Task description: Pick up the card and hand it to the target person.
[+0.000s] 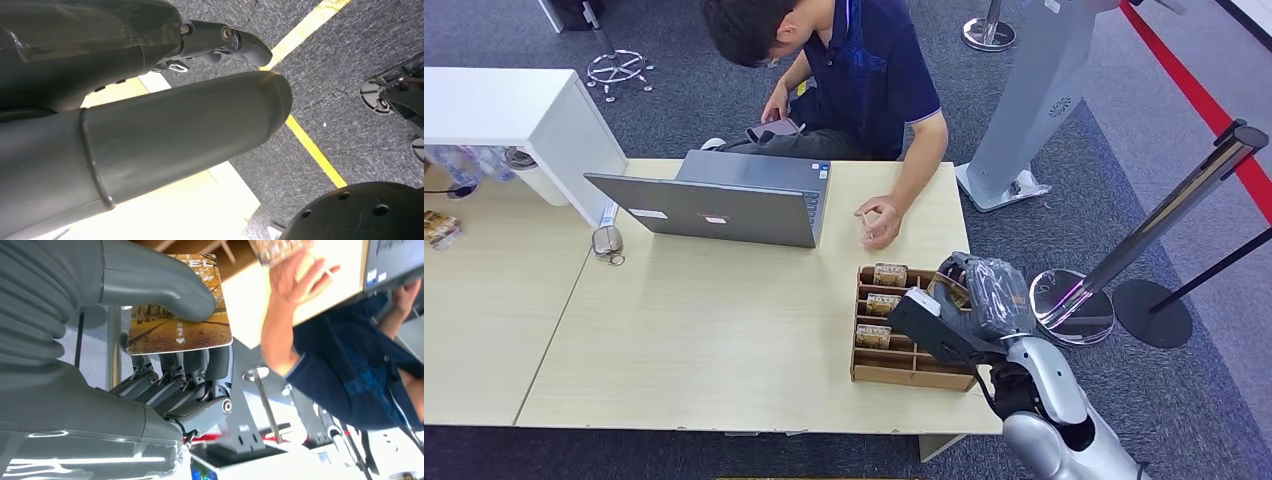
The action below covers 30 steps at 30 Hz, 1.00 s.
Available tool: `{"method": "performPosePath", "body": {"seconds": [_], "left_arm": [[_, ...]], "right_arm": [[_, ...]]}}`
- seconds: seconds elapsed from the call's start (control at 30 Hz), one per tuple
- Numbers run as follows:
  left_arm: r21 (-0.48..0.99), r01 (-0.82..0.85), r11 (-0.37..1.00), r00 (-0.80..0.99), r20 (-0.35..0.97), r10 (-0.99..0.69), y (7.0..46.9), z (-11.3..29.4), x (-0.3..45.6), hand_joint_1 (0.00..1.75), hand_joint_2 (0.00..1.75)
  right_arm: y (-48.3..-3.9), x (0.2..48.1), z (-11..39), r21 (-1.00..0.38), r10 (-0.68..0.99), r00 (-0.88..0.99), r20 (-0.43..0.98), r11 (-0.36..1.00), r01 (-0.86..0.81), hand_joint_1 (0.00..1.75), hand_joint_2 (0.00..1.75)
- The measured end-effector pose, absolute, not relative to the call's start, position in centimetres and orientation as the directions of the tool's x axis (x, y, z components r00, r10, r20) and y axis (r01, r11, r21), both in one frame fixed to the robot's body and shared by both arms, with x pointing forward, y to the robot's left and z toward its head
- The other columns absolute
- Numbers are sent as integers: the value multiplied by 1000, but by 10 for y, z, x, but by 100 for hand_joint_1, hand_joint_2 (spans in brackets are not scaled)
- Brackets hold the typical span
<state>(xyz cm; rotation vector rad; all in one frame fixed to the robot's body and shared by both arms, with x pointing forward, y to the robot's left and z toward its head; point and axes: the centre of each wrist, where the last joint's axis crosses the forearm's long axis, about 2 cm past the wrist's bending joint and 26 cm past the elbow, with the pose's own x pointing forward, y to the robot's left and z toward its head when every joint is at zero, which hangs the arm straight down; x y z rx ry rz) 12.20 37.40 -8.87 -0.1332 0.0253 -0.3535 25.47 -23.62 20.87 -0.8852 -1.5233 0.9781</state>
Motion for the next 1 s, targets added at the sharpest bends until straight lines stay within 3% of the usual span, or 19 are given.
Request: {"method": "performPosePath", "body": {"seconds": [0.47, 1.0], "left_arm": [[-138, 374, 917, 926, -7, -378, 369, -87, 129, 0, 0], [-143, 395, 908, 917, 2, -399, 360, -85, 141, 0, 0]], "right_arm": [[-243, 283, 242, -830, 835, -236, 496, 536, 153, 138, 175], [-228, 319, 241, -790, 794, -230, 562, 598, 134, 136, 175]]}}
